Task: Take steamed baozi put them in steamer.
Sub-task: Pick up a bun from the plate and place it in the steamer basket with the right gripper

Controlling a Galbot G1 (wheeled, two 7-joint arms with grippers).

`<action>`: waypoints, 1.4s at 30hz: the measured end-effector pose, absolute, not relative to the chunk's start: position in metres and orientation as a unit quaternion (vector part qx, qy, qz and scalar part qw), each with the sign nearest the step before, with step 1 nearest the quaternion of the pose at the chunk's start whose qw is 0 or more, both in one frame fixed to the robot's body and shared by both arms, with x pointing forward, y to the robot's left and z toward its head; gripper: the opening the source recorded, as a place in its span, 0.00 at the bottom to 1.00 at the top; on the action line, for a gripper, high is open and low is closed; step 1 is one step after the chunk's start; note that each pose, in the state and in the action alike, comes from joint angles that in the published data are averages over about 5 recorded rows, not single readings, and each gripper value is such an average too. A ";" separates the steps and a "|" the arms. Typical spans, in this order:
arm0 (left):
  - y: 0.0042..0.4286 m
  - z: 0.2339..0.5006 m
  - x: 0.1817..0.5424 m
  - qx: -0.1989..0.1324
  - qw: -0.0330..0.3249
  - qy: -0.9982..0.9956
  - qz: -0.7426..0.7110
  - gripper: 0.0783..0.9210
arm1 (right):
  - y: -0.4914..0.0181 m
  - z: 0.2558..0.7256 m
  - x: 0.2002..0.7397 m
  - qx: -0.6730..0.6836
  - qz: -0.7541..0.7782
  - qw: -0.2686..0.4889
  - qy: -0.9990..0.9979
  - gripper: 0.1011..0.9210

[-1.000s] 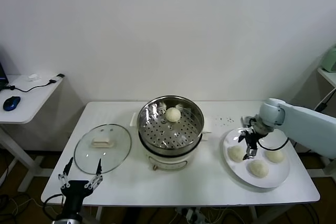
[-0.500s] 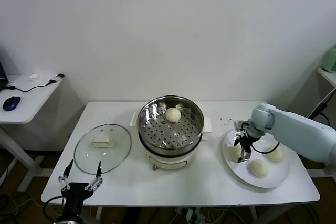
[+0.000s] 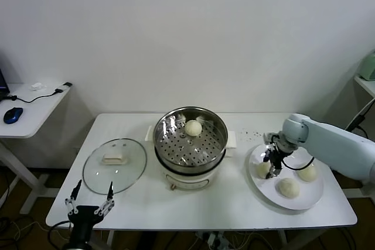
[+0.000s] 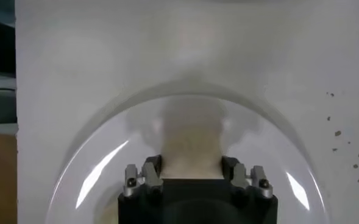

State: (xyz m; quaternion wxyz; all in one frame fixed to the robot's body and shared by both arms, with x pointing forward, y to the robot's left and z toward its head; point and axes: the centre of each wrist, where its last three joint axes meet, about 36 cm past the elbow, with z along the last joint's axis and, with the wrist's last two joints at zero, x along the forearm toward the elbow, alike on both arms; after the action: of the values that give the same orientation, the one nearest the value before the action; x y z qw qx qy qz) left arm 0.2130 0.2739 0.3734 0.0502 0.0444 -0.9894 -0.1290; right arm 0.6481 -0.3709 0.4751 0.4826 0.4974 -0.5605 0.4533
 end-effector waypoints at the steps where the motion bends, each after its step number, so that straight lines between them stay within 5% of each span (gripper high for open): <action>1: 0.274 0.373 0.213 0.044 0.050 -0.989 -0.129 0.88 | -0.372 0.482 0.650 0.497 0.454 0.481 -0.562 0.63; 11: 0.269 0.374 0.215 0.036 0.046 -0.990 -0.126 0.88 | -0.351 0.605 0.691 0.489 0.472 0.435 -0.591 0.62; 22: 0.267 0.374 0.217 0.022 0.039 -0.991 -0.126 0.88 | -0.236 0.713 0.714 0.519 0.471 0.367 -0.612 0.61; 33: 0.273 0.374 0.216 0.019 0.034 -0.991 -0.129 0.88 | -0.096 0.698 0.706 0.556 0.485 0.349 -0.577 0.61; 42: 0.275 0.377 0.215 0.021 0.029 -0.991 -0.129 0.88 | -0.036 0.644 0.692 0.565 0.495 0.368 -0.549 0.61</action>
State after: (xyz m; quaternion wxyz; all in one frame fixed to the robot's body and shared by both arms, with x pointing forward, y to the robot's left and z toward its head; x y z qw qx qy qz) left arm 0.2149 0.2747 0.3770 0.0291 0.0207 -0.9910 -0.1292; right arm 0.6924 -0.0364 0.6437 0.3678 0.5646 -0.5487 0.4948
